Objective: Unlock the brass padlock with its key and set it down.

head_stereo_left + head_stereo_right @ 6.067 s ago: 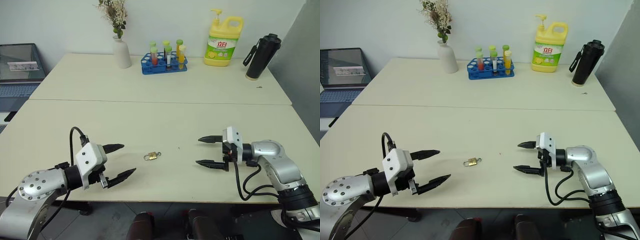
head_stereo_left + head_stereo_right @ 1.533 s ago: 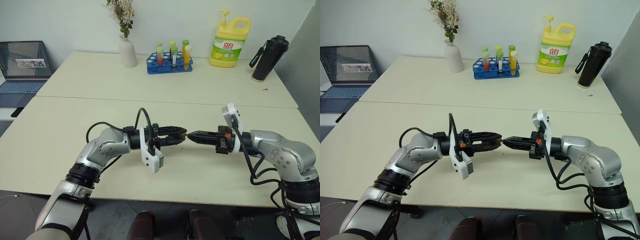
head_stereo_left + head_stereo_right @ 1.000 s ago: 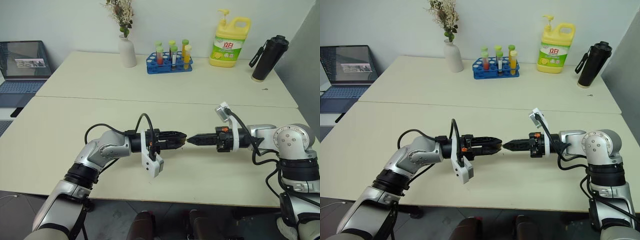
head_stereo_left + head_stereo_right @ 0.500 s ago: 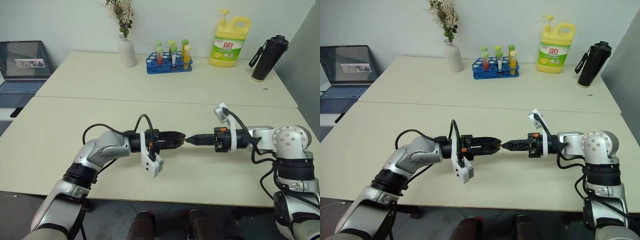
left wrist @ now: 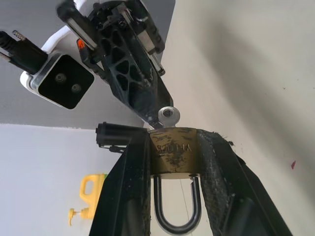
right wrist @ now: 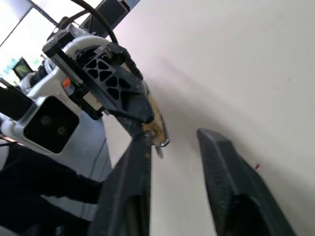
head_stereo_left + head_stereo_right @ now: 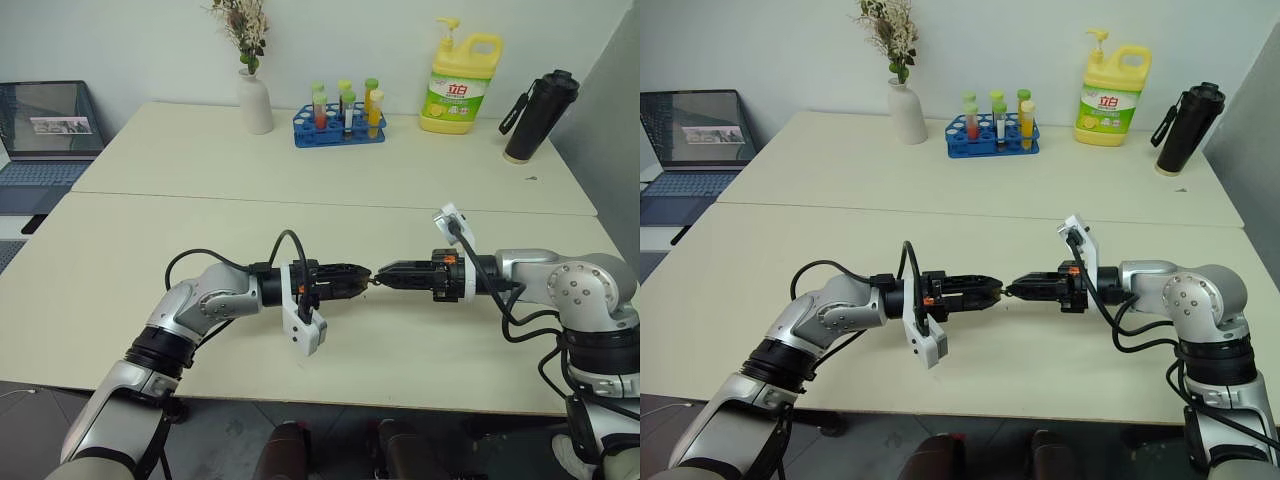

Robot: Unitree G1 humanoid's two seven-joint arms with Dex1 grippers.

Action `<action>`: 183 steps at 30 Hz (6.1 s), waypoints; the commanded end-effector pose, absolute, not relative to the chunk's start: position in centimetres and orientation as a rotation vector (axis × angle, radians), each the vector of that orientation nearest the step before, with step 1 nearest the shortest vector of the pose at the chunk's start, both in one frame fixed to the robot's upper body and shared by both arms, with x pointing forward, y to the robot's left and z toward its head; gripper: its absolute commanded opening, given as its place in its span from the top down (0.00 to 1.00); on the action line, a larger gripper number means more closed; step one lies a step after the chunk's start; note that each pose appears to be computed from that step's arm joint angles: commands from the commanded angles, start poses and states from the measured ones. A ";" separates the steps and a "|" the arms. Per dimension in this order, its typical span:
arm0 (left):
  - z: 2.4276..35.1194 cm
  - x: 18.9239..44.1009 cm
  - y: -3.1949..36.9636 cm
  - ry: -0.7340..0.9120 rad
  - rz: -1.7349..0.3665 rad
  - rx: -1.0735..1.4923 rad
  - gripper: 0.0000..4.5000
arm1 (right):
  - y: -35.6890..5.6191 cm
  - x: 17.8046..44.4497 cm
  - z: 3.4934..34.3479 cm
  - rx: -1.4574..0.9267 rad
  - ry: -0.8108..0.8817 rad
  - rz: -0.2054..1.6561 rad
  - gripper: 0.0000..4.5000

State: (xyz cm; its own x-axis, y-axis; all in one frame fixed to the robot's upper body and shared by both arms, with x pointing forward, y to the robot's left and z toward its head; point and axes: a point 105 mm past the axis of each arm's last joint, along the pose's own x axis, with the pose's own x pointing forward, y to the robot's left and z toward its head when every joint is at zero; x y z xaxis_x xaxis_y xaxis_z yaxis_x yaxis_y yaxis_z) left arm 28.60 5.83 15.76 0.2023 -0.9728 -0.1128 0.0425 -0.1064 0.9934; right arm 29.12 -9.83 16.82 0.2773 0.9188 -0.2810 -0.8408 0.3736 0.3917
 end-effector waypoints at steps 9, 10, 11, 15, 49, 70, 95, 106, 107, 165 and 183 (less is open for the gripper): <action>17.6 28.3 5.2 -1.034 -1.111 1.263 0.78 | -9.7 28.3 18.0 0.015 0.239 1.220 0.09; 17.6 28.3 5.2 -1.036 -1.114 1.264 0.78 | -9.4 28.3 17.9 0.021 0.240 1.223 0.09; 17.6 28.3 5.2 -1.037 -1.115 1.264 0.78 | -9.2 28.2 17.8 0.026 0.241 1.230 0.09; 17.6 28.2 5.1 -1.041 -1.119 1.269 0.78 | -8.3 28.2 18.1 0.089 0.238 1.245 0.09; 17.2 26.8 6.2 -0.915 -1.237 1.102 0.23 | -7.1 28.6 17.8 0.130 0.233 1.261 0.97; 22.7 30.3 10.1 -0.435 -1.083 0.419 0.63 | -8.3 29.5 18.7 0.008 0.160 1.267 0.97; 17.6 30.2 6.8 -0.235 -1.348 0.335 1.00 | -7.7 28.4 19.7 0.021 0.124 1.318 0.97; 18.1 28.9 7.6 -0.201 -1.365 0.335 1.00 | -7.8 28.9 19.5 0.031 0.133 1.297 0.97; 18.4 28.8 7.5 -0.207 -1.363 0.323 1.00 | -7.8 28.9 19.4 0.027 0.135 1.297 0.97; 14.8 25.6 13.3 -0.101 -1.354 0.720 0.29 | -8.5 28.5 15.9 0.074 0.393 1.290 0.97; 14.2 24.6 12.4 -0.124 -1.318 0.756 0.00 | -6.8 30.6 10.2 0.168 0.713 1.121 0.97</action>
